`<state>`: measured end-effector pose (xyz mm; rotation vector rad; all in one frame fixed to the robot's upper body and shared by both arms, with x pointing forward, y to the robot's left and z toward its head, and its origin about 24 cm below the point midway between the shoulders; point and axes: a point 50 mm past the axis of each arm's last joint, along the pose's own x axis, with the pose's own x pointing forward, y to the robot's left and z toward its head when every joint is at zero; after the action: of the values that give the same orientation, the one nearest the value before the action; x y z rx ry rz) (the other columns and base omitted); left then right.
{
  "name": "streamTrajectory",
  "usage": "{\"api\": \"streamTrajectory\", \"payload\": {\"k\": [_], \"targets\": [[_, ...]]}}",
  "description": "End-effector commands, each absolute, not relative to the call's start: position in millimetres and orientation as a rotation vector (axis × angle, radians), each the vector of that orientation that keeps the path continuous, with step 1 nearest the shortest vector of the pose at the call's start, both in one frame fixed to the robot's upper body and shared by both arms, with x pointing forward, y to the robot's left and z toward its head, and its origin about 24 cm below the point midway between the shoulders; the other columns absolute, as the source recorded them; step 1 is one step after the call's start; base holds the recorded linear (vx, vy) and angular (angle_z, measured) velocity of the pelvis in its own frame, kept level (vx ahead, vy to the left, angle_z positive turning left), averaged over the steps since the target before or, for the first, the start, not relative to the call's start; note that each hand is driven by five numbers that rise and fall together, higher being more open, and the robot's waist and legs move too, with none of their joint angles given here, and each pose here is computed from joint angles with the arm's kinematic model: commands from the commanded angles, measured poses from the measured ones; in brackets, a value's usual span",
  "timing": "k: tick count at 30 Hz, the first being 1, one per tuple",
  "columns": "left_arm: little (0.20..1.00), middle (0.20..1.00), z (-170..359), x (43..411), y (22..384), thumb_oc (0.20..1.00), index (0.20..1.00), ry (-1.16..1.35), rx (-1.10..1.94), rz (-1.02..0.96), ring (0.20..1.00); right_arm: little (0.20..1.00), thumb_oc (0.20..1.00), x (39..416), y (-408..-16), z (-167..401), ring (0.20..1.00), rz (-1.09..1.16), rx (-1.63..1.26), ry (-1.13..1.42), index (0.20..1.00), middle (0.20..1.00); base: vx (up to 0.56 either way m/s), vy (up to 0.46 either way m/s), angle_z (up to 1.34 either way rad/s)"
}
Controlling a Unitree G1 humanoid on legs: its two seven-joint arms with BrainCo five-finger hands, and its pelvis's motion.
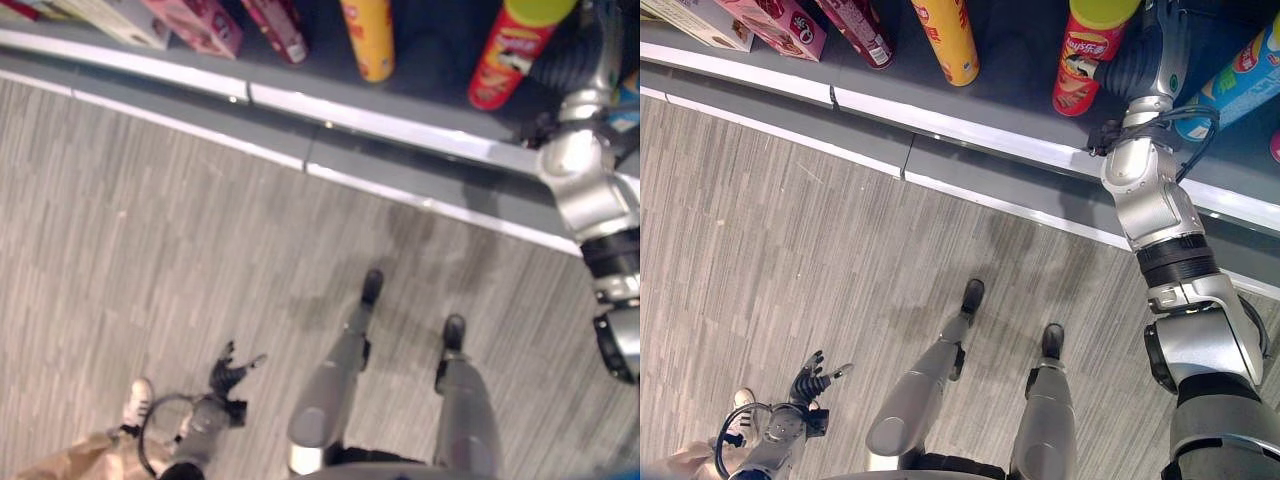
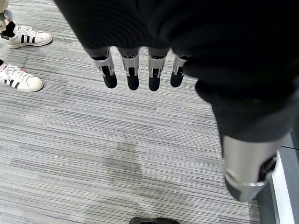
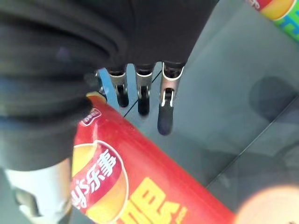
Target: Put the goods on the table back onto the shelves and tidy them up.
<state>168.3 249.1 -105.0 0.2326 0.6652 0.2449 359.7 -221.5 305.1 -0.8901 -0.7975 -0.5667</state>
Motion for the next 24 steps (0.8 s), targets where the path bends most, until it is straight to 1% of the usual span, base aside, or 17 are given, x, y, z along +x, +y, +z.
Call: {"api": "streamTrajectory", "payload": {"k": [1, 5, 10, 13, 14, 15, 16, 17, 18, 19, 20, 21, 22, 24], "targets": [[1.0, 1.0, -95, 188, 255, 1.0, 1.0, 0.61, 0.252, 0.28, 1.0, 1.0, 1.0, 338, -201, 358, 1.0, -0.599, -0.819, -1.055, 1.0, 1.0, 0.0, 0.0, 0.0], [1.0, 1.0, -95, 188, 255, 1.0, 1.0, 0.616, 0.251, 0.284, 1.0, 1.0, 1.0, 333, -200, 353, 1.0, -0.601, -0.802, -1.077, 1.0, 1.0, 0.0, 0.0, 0.0], [1.0, 1.0, -99, 183, 256, 1.0, 1.0, 0.646, 0.257, 0.296, 1.0, 1.0, 1.0, 305, -198, 342, 1.0, -0.611, -0.756, -1.184, 1.0, 1.0, 0.0, 0.0, 0.0], [1.0, 1.0, -106, 171, 260, 1.0, 1.0, 0.709, 0.277, 0.305, 1.0, 1.0, 1.0, 285, -197, 316, 1.0, -0.507, -0.652, -1.186, 1.0, 1.0, 0.0, 0.0, 0.0], [1.0, 1.0, -109, 167, 261, 1.0, 1.0, 0.73, 0.284, 0.305, 1.0, 1.0, 1.0, 281, -195, 305, 1.0, -0.436, -0.603, -1.158, 1.0, 1.0, 0.03, 0.021, -0.05], [1.0, 1.0, -109, 167, 261, 1.0, 1.0, 0.732, 0.286, 0.304, 1.0, 1.0, 1.0, 281, -195, 304, 1.0, -0.435, -0.601, -1.155, 1.0, 1.0, 0.03, 0.019, -0.1], [1.0, 1.0, -110, 164, 263, 1.0, 1.0, 0.744, 0.288, 0.303, 1.0, 1.0, 1.0, 280, -194, 293, 1.0, -0.36, -0.58, -1.115, 1.0, 1.0, 0.01, 0.012, -0.14], [1.0, 1.0, -111, 163, 263, 1.0, 1.0, 0.745, 0.29, 0.302, 1.0, 1.0, 1.0, 280, -194, 292, 1.0, -0.359, -0.579, -1.112, 1.0, 1.0, 0.05, 0.053, -0.21], [1.0, 1.0, -116, 153, 266, 1.0, 1.0, 0.796, 0.299, 0.302, 1.0, 1.0, 1.0, 276, -191, 266, 1.0, -0.193, -0.497, -1.011, 1.0, 1.0, 0.07, 0.084, -0.23], [1.0, 1.0, -117, 151, 267, 1.0, 1.0, 0.805, 0.298, 0.3, 1.0, 1.0, 1.0, 274, -191, 256, 1.0, -0.112, -0.453, -0.965, 1.0, 1.0, 0.07, 0.084, -0.33], [1.0, 1.0, -117, 151, 267, 1.0, 1.0, 0.806, 0.299, 0.299, 1.0, 1.0, 1.0, 274, -192, 255, 1.0, -0.11, -0.452, -0.963, 1.0, 1.0, 0.06, 0.123, -0.36], [1.0, 1.0, -120, 143, 272, 1.0, 1.0, 0.835, 0.314, 0.295, 1.0, 1.0, 1.0, 269, -196, 236, 1.0, 0.003, -0.403, -0.87, 1.0, 1.0, 0.06, 0.135, -0.47], [1.0, 1.0, -120, 140, 274, 1.0, 1.0, 0.842, 0.31, 0.302, 1.0, 1.0, 1.0, 268, -200, 225, 1.0, 0.038, -0.379, -0.818, 1.0, 1.0, 0.06, 0.206, -0.44], [1.0, 1.0, -120, 137, 277, 1.0, 1.0, 0.844, 0.298, 0.308, 1.0, 1.0, 1.0, 265, -211, 211, 1.0, 0.059, -0.35, -0.74, 1.0, 1.0, 0.03, 0.182, -0.54]]}}
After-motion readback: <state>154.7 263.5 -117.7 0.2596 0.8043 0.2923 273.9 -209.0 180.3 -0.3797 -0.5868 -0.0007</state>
